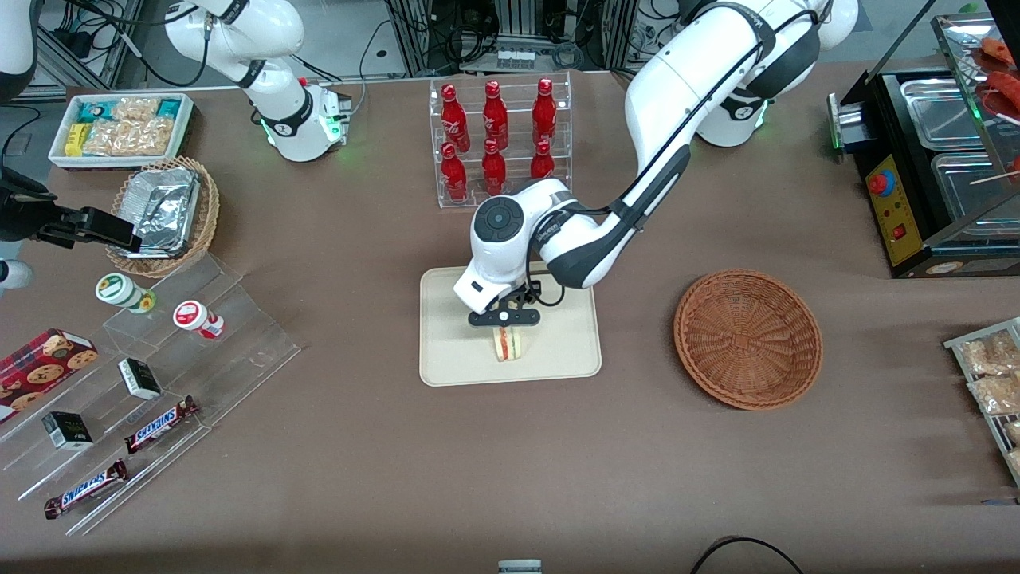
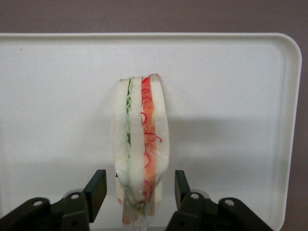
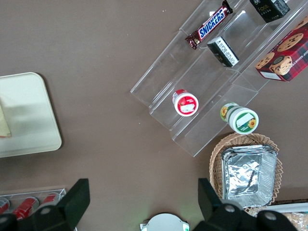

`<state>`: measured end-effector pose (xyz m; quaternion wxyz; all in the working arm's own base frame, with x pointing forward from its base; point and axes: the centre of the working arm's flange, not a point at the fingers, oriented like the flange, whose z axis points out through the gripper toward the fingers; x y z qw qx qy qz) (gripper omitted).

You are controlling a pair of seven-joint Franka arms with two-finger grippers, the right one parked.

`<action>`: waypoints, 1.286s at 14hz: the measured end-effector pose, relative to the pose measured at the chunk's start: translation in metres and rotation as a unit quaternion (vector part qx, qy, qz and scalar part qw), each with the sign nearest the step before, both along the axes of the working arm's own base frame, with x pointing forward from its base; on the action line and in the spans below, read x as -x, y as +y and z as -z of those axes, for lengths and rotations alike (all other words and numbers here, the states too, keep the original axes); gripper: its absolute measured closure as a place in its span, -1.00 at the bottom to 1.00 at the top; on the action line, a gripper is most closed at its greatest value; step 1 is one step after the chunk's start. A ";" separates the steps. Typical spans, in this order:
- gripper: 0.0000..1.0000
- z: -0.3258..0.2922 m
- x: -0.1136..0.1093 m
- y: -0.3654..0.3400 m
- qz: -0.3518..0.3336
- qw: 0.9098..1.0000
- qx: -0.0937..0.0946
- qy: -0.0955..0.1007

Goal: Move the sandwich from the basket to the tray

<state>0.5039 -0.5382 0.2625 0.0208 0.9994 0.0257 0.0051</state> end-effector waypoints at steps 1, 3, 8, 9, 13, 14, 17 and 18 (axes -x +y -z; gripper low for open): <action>-0.61 -0.011 -0.006 0.004 -0.006 1.000 -0.003 -0.003; -0.97 -0.050 -0.018 0.016 -0.021 1.000 -0.004 -0.013; -0.99 -0.183 -0.049 0.101 -0.090 0.994 -0.043 -0.034; -0.99 -0.203 -0.057 0.124 -0.103 0.993 -0.049 -0.036; -0.99 -0.238 -0.079 0.232 -0.083 0.996 -0.040 -0.005; -0.99 -0.243 -0.081 0.258 -0.078 0.996 -0.042 -0.004; -0.99 -0.264 -0.079 0.325 -0.051 0.998 -0.036 -0.002; -0.99 -0.271 -0.076 0.346 -0.042 0.998 -0.037 -0.004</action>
